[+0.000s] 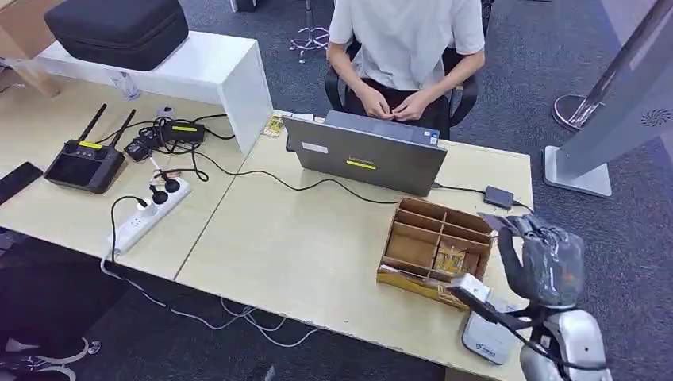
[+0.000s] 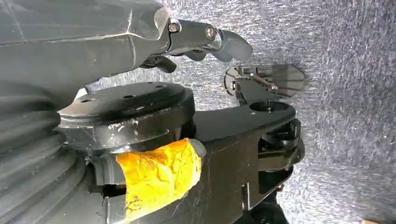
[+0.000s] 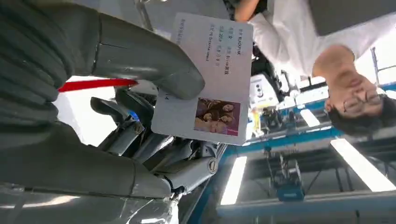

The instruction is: Pass the card to the sensor for recognition and then transmit it.

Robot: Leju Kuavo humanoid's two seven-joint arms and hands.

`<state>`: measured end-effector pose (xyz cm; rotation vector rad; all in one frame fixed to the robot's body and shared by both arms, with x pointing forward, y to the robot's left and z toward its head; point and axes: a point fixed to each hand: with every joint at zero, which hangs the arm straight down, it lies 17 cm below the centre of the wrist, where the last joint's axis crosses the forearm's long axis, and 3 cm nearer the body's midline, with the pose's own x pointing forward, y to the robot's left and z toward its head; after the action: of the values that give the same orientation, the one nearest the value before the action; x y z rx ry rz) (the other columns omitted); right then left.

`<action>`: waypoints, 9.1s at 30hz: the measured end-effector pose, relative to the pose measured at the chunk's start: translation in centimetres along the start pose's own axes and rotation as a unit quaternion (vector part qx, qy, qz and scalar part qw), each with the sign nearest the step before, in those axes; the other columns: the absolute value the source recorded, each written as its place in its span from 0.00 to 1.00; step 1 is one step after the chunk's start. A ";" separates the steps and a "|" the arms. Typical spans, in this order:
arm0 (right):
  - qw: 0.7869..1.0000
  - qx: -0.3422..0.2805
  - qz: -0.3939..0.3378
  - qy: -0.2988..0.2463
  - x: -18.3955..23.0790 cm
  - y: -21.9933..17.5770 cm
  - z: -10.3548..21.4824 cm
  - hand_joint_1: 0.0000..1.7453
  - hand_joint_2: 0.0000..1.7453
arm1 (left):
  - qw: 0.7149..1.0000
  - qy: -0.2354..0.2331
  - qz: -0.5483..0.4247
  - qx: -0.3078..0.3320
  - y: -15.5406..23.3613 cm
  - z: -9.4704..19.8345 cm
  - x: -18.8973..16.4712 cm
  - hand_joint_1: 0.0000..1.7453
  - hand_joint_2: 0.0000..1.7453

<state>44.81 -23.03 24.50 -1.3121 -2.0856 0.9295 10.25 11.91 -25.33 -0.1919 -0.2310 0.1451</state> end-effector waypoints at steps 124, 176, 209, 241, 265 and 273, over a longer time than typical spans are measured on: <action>0.983 0.077 0.148 0.079 -4.7 1.3 -23.5 1.00 1.00 | 0.997 0.008 -0.078 -0.019 -0.2 0.1 -0.3 0.00 1.00; 0.996 0.023 -0.048 -0.073 13.0 -1.8 7.8 0.00 1.00 | 0.999 0.000 0.036 0.019 1.4 -0.1 0.2 0.00 1.00; 0.984 0.153 0.007 -0.088 15.3 9.2 13.0 0.00 1.00 | 1.000 0.007 -0.003 0.016 1.2 -0.1 -0.2 0.00 1.00; 0.987 0.155 0.042 0.012 9.4 11.4 9.8 0.00 1.00 | 0.999 0.014 -0.022 0.023 2.2 -0.2 -0.3 0.00 1.00; 0.982 0.179 0.051 0.036 6.4 12.3 11.9 0.00 1.00 | 0.999 0.015 -0.030 0.026 2.6 -0.2 -0.3 0.00 1.00; 0.983 0.177 0.031 0.025 7.6 12.4 11.7 1.00 1.00 | 0.999 0.016 -0.035 0.026 2.6 -0.2 -0.4 0.00 1.00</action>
<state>40.38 -15.62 7.93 -1.2010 -1.7485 1.2157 9.60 14.30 -26.10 -0.1335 -0.2013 0.0787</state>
